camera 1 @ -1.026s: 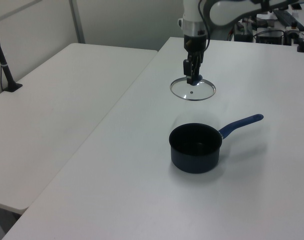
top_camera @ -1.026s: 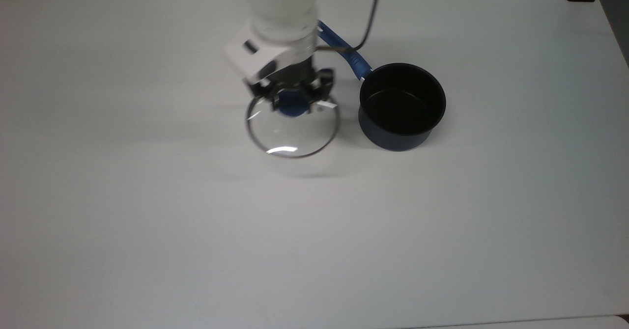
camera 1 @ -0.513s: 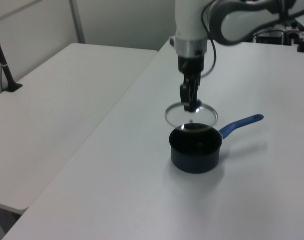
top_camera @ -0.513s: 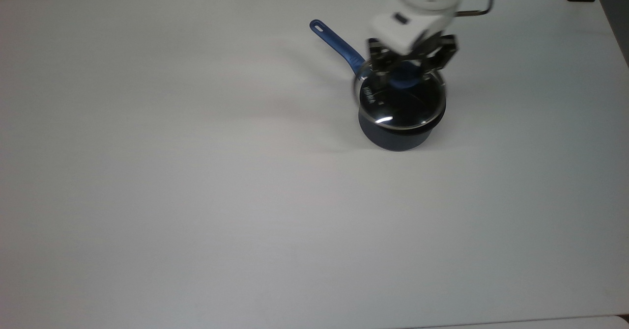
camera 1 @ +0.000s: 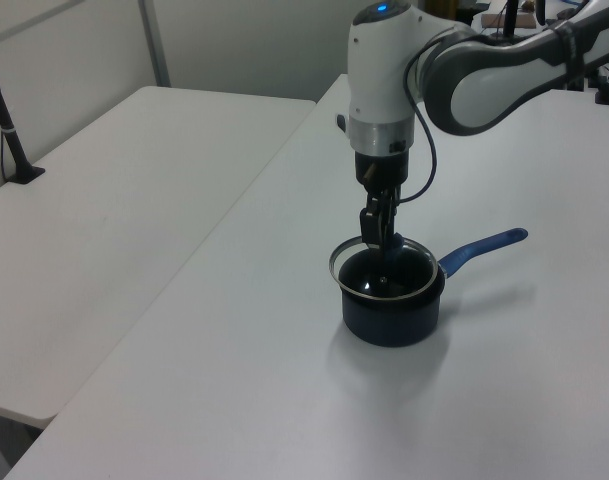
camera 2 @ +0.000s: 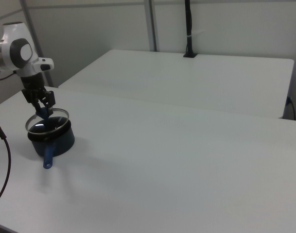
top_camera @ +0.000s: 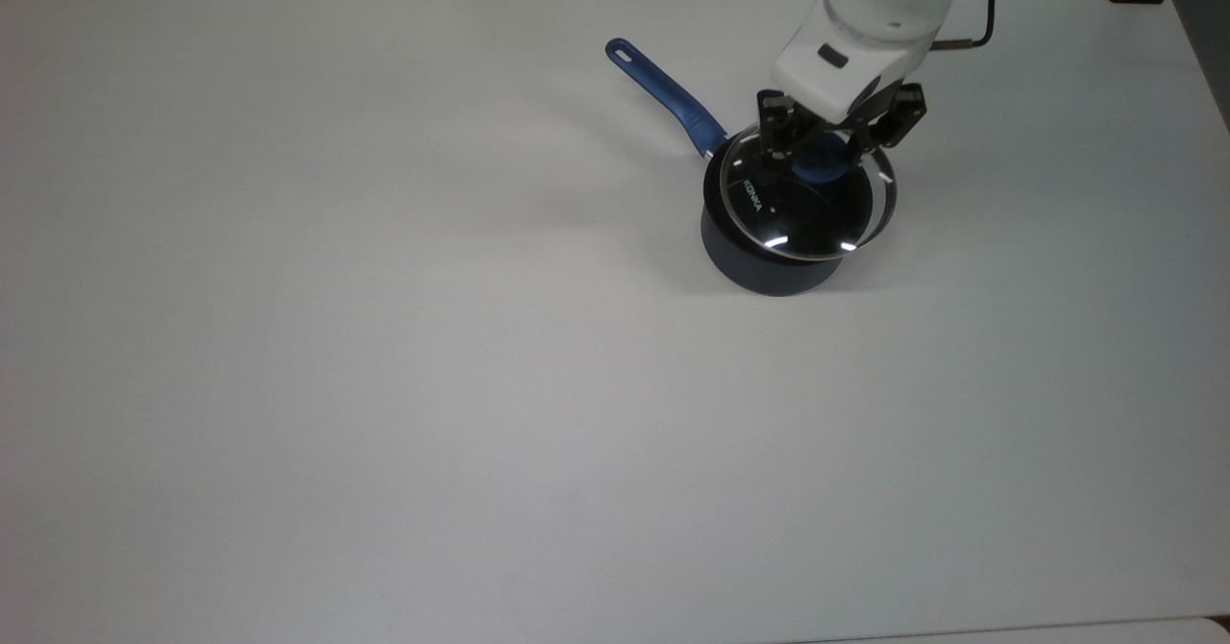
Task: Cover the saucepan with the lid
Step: 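Carry the lid over the navy saucepan and lower it onto the rim, then open the gripper and lift away from the lid knob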
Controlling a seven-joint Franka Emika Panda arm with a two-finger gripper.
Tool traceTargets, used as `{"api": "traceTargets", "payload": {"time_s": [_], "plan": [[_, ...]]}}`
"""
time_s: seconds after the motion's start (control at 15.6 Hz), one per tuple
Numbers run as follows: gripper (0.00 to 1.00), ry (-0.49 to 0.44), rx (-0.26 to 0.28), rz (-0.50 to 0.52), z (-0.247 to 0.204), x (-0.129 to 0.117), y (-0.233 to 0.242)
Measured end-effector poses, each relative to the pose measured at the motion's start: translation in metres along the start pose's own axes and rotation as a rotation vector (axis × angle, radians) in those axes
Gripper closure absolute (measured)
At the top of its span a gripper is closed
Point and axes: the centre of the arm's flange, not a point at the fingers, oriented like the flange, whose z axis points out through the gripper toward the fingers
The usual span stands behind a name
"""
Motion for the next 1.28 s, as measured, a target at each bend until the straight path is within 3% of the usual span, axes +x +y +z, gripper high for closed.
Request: {"api": "traceTargets", "payload": {"time_s": [0.64,0.9,1.28], "plan": [[0.36,-0.026,-0.032,0.012,0.021,-0.003,0.003],[0.03,-0.010,-0.028,0.042,0.012,-0.001,0.008],[0.00,0.021,-0.057,0.107,-0.039,-0.002,0.059]]}}
